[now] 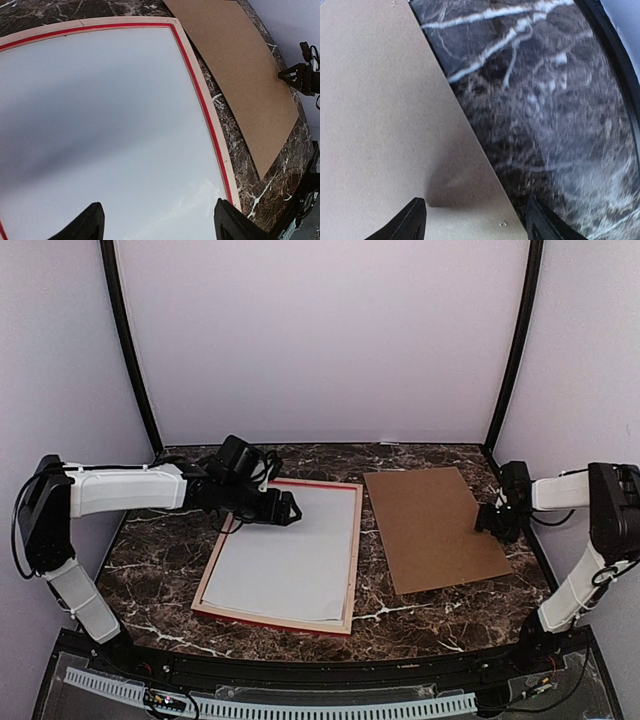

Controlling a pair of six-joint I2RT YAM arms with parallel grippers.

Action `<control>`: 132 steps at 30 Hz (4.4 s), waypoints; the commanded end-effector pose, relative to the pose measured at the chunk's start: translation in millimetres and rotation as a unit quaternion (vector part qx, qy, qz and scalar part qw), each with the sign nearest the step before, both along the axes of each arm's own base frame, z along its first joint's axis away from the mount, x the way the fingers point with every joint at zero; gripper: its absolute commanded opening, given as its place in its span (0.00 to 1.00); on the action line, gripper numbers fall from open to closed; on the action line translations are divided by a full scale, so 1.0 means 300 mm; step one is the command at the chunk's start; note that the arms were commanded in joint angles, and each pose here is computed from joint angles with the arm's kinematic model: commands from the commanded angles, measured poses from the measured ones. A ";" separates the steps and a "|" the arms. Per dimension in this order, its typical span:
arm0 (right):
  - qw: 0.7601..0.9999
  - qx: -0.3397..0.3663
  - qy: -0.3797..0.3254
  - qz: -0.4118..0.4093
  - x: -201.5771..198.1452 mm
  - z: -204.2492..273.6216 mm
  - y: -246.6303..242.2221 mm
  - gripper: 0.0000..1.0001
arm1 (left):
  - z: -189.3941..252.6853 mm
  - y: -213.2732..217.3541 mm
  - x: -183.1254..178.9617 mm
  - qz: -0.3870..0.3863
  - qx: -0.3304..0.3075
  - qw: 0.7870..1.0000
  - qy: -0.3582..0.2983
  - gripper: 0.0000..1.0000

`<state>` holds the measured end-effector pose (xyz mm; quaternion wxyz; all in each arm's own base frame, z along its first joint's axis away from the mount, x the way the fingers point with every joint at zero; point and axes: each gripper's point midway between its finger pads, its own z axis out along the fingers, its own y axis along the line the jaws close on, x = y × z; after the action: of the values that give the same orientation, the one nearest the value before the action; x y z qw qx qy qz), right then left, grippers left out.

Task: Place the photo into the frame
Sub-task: Move the frame body to the center of the board, then pick up the backboard from the center of the board.

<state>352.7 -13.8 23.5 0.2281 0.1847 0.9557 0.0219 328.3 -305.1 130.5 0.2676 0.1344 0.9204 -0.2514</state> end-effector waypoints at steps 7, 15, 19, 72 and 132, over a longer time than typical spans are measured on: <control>0.992 0.119 -0.047 -0.016 -0.161 0.081 0.113 0.61 | 0.050 -0.400 -0.079 -0.097 -0.053 0.994 -0.015 0.78; 0.994 0.089 -0.067 -0.024 -0.168 0.141 0.078 0.66 | -0.019 -0.662 -0.149 -0.162 -0.059 0.985 -0.009 0.78; 0.994 0.089 -0.062 -0.014 -0.144 0.128 0.083 0.68 | -0.105 -0.723 -0.147 -0.166 -0.045 0.985 0.004 0.78; 0.981 0.178 -0.044 0.065 0.021 0.016 0.189 0.67 | -0.382 -0.693 0.027 -0.086 -0.048 0.989 0.109 0.76; 0.895 0.392 -0.116 0.180 -0.108 0.371 0.398 0.05 | -0.285 -0.563 -0.019 -0.072 -0.109 0.986 0.104 0.74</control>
<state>313.5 107.3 132.2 0.2354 0.0860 0.8428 0.4763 343.3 -471.4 46.3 0.1892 0.1211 0.8992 -0.3755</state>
